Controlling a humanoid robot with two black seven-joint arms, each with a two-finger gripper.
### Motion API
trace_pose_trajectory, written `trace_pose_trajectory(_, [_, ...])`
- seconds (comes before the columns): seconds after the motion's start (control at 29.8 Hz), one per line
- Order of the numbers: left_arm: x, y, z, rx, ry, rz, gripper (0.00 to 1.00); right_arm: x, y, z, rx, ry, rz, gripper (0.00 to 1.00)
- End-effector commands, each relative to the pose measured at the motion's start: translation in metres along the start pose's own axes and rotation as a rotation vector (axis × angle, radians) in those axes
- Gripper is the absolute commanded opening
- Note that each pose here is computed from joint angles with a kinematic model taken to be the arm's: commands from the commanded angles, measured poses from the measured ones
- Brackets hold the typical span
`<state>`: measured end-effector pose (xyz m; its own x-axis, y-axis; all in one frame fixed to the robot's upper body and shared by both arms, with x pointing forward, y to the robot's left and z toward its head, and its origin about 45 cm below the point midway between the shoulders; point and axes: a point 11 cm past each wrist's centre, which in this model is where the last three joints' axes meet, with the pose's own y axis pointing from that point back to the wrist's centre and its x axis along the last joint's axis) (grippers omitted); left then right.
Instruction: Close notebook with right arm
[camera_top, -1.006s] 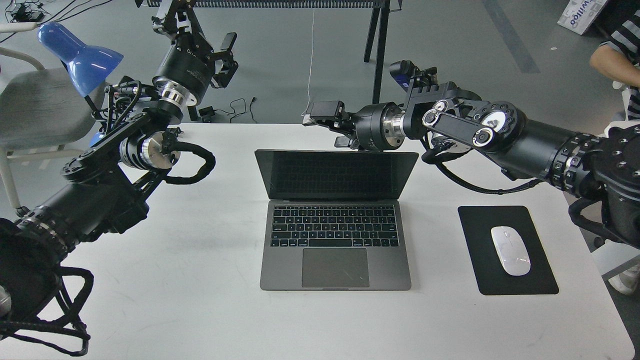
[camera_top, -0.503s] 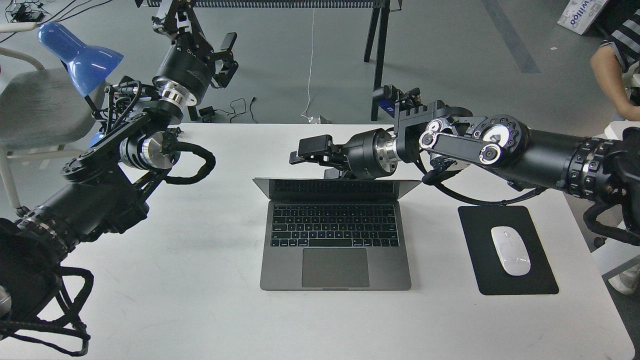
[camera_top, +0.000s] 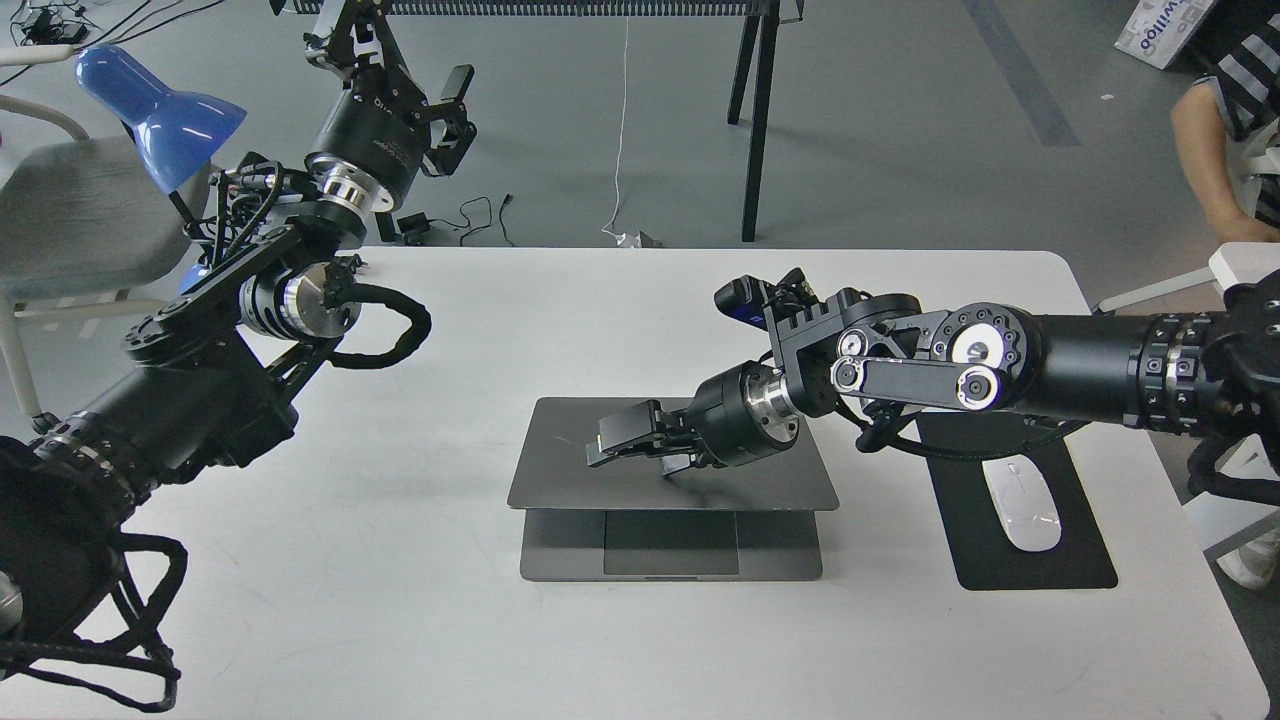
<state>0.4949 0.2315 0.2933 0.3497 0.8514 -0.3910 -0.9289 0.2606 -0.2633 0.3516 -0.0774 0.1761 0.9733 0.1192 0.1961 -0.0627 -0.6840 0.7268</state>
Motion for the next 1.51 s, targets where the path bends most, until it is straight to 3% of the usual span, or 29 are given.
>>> trace_pose_trajectory(0.0, [0.000,0.000,0.000,0.001,-0.001,-0.001,1.00,-0.009,-0.005,0.004,-0.005,0.002,-0.024,1.00])
trace_pose_trajectory(1.01, [0.000,0.000,0.000,0.001,0.000,-0.002,1.00,-0.067,-0.033,0.059,-0.093,-0.005,-0.134,1.00])
trace_pose_trajectory(1.34, [0.000,0.000,0.000,0.001,0.000,-0.002,1.00,-0.041,-0.022,0.063,-0.115,0.002,-0.069,1.00])
trace_pose_trajectory(1.47, [0.000,0.000,0.000,0.000,0.001,-0.001,1.00,-0.007,-0.008,0.037,-0.045,0.005,0.031,1.00])
